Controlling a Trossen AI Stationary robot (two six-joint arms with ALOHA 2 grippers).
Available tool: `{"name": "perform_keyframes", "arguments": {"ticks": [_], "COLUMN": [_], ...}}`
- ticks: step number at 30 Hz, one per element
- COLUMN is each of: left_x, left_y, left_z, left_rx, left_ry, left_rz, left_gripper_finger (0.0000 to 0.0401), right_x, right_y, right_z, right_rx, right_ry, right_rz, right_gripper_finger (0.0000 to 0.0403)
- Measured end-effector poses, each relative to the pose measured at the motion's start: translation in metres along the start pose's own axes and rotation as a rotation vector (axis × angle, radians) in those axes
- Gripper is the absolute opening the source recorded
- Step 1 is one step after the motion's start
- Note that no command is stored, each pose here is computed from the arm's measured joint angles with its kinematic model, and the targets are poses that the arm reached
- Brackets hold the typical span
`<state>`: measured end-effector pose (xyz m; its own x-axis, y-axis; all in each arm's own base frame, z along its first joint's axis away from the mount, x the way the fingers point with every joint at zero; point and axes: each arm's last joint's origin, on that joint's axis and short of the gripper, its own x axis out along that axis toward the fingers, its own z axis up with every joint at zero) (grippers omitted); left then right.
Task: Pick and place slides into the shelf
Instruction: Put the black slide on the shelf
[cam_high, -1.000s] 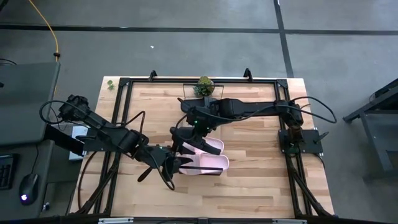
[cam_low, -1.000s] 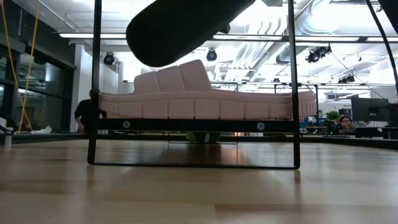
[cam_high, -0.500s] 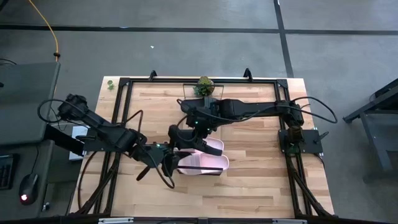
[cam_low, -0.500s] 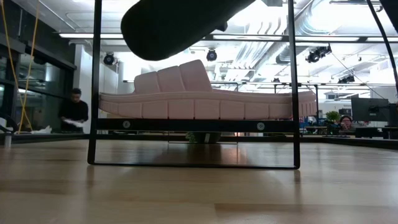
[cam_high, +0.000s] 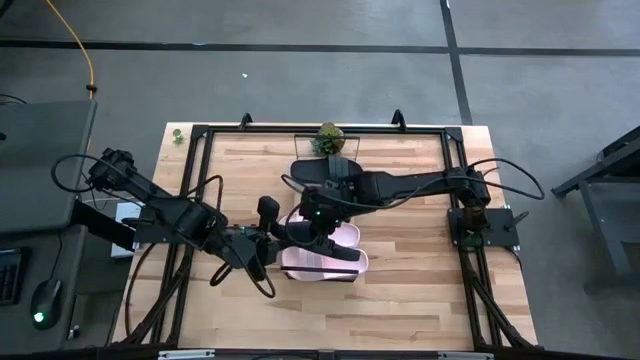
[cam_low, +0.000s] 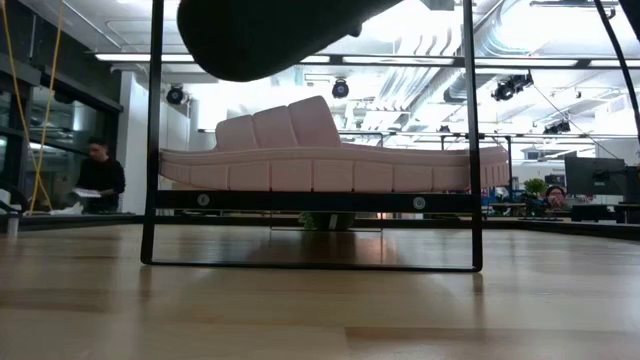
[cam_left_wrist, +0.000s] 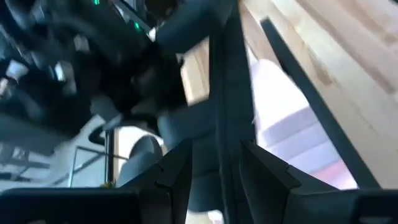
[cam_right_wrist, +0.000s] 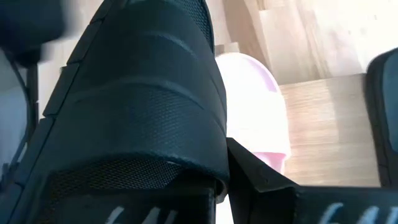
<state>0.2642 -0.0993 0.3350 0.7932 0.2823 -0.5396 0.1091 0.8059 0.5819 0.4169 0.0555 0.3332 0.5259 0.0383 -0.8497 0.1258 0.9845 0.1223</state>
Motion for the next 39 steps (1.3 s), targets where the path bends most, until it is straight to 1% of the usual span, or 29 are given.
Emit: {"name": "perform_keyframes", "arguments": {"ticks": [5, 7, 9, 11, 15, 18, 20, 24, 28, 31, 39], "left_x": [0.000, 0.000, 0.000, 0.000, -0.001, -0.001, -0.002, -0.002, -0.002, -0.002, -0.002], "left_y": [-0.003, -0.004, -0.005, -0.005, -0.006, -0.006, -0.006, -0.005, -0.005, -0.005, -0.005], "left_z": [-0.005, -0.008, -0.010, -0.011, -0.012, -0.015, -0.018, -0.020, -0.023, -0.025, -0.022], "left_rx": [-0.002, -0.001, 0.009, -0.010, -0.041, -0.057, -0.069, -0.090, -0.092, -0.099, -0.121], "left_ry": [0.043, 0.064, 0.088, 0.094, 0.103, 0.132, 0.159, 0.178, 0.208, 0.231, 0.205], "left_rz": [-0.035, -0.047, -0.058, -0.060, -0.101, -0.097, -0.086, -0.045, -0.019, -0.014, -0.016], "left_gripper_finger": [0.0120, 0.0131, 0.0151, 0.0177, 0.0227, 0.0249, 0.0255, 0.0254, 0.0238, 0.0226, 0.0203], "right_x": [0.000, 0.000, -0.001, -0.002, -0.006, -0.009, -0.011, -0.014, -0.015, -0.015, -0.016], "right_y": [0.005, 0.006, 0.007, 0.007, 0.007, 0.007, 0.009, 0.012, 0.016, 0.019, 0.021], "right_z": [-0.001, -0.001, -0.002, -0.002, -0.002, -0.002, -0.003, -0.003, -0.004, -0.005, -0.002], "right_rx": [-0.010, -0.011, -0.014, -0.013, -0.012, -0.011, -0.014, -0.006, -0.013, -0.019, -0.020], "right_ry": [0.000, 0.002, 0.000, 0.000, 0.000, -0.010, -0.014, -0.017, -0.027, -0.026, -0.053], "right_rz": [0.014, 0.019, 0.024, 0.026, 0.029, 0.032, 0.034, 0.040, 0.055, 0.061, 0.070], "right_gripper_finger": [0.0000, 0.0000, 0.0000, 0.0000, 0.0000, 0.0000, 0.0000, 0.0000, 0.0000, 0.0000, 0.0000]}}
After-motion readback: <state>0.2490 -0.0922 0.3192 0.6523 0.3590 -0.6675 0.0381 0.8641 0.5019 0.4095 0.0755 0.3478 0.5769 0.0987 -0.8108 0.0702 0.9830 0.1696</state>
